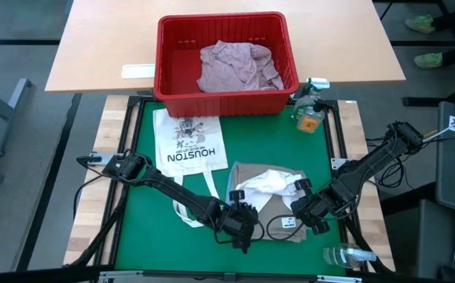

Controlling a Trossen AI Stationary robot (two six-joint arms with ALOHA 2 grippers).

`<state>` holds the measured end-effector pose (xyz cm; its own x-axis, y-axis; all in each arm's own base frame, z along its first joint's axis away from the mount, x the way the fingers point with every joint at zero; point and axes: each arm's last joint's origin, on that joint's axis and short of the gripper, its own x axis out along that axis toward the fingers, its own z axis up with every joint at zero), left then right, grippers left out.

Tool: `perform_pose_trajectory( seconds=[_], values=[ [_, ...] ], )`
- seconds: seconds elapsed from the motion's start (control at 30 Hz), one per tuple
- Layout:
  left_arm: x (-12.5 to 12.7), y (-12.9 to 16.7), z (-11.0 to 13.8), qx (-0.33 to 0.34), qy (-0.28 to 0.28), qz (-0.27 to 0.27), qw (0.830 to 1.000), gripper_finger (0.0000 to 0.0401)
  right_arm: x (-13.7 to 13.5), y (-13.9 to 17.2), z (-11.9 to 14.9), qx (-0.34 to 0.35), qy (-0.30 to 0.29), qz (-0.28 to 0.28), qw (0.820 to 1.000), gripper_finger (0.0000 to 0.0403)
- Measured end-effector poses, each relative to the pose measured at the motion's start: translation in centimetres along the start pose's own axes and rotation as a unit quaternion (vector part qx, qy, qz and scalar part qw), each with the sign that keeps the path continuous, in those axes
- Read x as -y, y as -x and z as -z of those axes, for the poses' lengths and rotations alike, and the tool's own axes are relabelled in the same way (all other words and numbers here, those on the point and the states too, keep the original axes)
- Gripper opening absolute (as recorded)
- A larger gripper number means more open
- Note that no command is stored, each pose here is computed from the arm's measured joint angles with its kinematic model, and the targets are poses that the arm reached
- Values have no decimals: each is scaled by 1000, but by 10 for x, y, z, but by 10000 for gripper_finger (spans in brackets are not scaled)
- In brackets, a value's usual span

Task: Fold laundry
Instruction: Fold the white underwear

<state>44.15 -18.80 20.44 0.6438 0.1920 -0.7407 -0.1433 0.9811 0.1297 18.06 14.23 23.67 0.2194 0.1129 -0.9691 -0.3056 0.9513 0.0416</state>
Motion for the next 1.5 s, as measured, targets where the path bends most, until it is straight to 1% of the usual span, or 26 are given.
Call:
perform_pose_trajectory(
  seconds=[0.3, 0.8, 0.9, 1.07, 1.17, 1.23, 1.3, 1.5],
  values=[
    [-7, -4, -2, -4, 4, -9, 1000, 130, 0, 0, 0, 0, 0, 0, 1000, 4],
    [-20, -10, -5, -17, 15, -3, 1000, 90, 0, 0, 0, 0, 0, 0, 1000, 4],
    [-20, -10, -5, -17, 15, -3, 1000, 74, 0, 0, 0, 0, 0, 0, 1000, 4],
    [-20, -10, -5, -16, 15, -3, 1000, 32, 0, 0, 0, 0, 0, 0, 1000, 4],
    [-20, -10, -5, -19, 14, 4, 1000, 24, 0, 0, 0, 0, 0, 0, 1000, 4],
    [-18, -10, -5, -26, 3, 24, 999, 30, 0, 0, 0, 0, 0, 0, 1000, 4],
    [-18, -10, -4, -30, -5, 36, 999, 45, 0, 0, 0, 0, 0, 0, 1000, 4],
    [-15, -9, -4, -27, -42, 35, 998, 115, 0, 0, 0, 0, 0, 0, 1000, 4]
  ],
)
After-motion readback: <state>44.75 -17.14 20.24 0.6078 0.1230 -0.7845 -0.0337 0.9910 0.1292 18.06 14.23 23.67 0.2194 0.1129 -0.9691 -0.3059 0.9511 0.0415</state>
